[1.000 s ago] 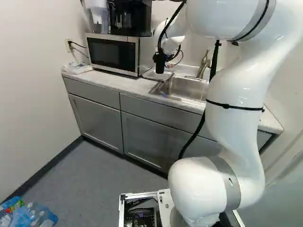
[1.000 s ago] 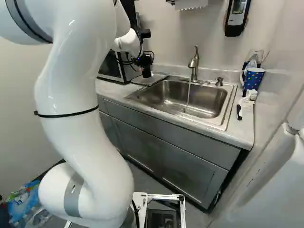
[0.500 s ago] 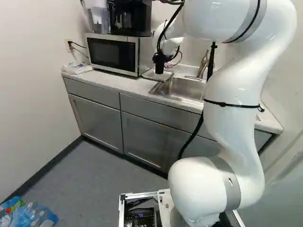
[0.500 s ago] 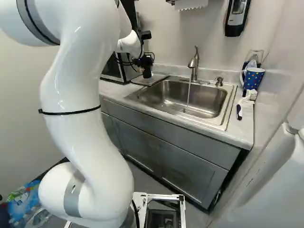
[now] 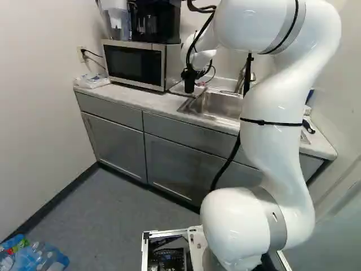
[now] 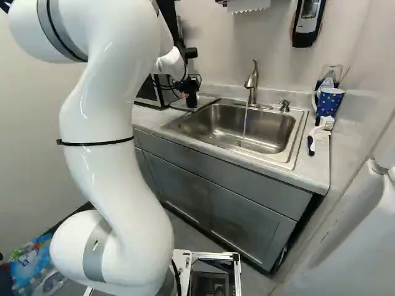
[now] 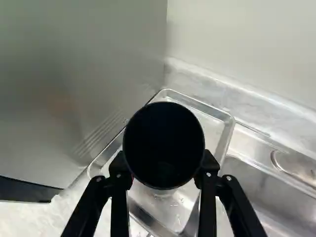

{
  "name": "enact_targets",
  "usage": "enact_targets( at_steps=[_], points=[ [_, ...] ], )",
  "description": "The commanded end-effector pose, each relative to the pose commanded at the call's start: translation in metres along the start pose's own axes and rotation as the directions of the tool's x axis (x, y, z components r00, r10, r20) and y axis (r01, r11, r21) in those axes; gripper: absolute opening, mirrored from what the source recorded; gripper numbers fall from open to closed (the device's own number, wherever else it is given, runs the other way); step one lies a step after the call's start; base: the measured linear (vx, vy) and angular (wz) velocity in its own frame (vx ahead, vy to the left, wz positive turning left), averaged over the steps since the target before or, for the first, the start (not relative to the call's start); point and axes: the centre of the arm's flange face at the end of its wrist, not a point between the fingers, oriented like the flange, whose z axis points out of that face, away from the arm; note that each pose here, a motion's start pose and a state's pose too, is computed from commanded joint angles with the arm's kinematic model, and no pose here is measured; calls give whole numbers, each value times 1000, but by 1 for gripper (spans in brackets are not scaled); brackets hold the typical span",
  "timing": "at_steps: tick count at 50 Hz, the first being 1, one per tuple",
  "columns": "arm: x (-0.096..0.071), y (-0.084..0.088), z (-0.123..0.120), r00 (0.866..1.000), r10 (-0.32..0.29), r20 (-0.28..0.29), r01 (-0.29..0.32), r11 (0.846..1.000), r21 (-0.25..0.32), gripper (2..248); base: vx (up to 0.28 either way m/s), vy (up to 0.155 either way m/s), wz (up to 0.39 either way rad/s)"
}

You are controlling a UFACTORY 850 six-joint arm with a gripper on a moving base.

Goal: Rinse the cup and place it in the tray

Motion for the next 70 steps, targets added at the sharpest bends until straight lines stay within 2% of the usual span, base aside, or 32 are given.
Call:
enact_targets(
  at_steps=[14, 15, 19, 20, 24, 25, 30, 31, 46, 70],
  points=[
    [0, 0, 0, 1000, 0, 0, 0, 1000, 0, 126, 0, 0, 0],
    [0, 0, 0, 1000, 0, 0, 0, 1000, 0, 151, 0, 0, 0],
    [0, 0, 0, 1000, 0, 0, 0, 1000, 0, 151, 0, 0, 0],
    [0, 0, 0, 1000, 0, 0, 0, 1000, 0, 183, 0, 0, 0],
    [0, 0, 0, 1000, 0, 0, 0, 1000, 0, 183, 0, 0, 0],
    [0, 0, 0, 1000, 0, 0, 0, 1000, 0, 218, 0, 0, 0],
    [0, 0, 0, 1000, 0, 0, 0, 1000, 0, 218, 0, 0, 0],
    [0, 0, 0, 1000, 0, 0, 0, 1000, 0, 247, 0, 0, 0],
    [6, 0, -7, 1000, 0, -14, 0, 1000, -1, 247, 0, 0, 0],
    [23, 3, -34, 998, 1, -56, -1, 1000, -5, 247, 0, 0, 0]
  ],
)
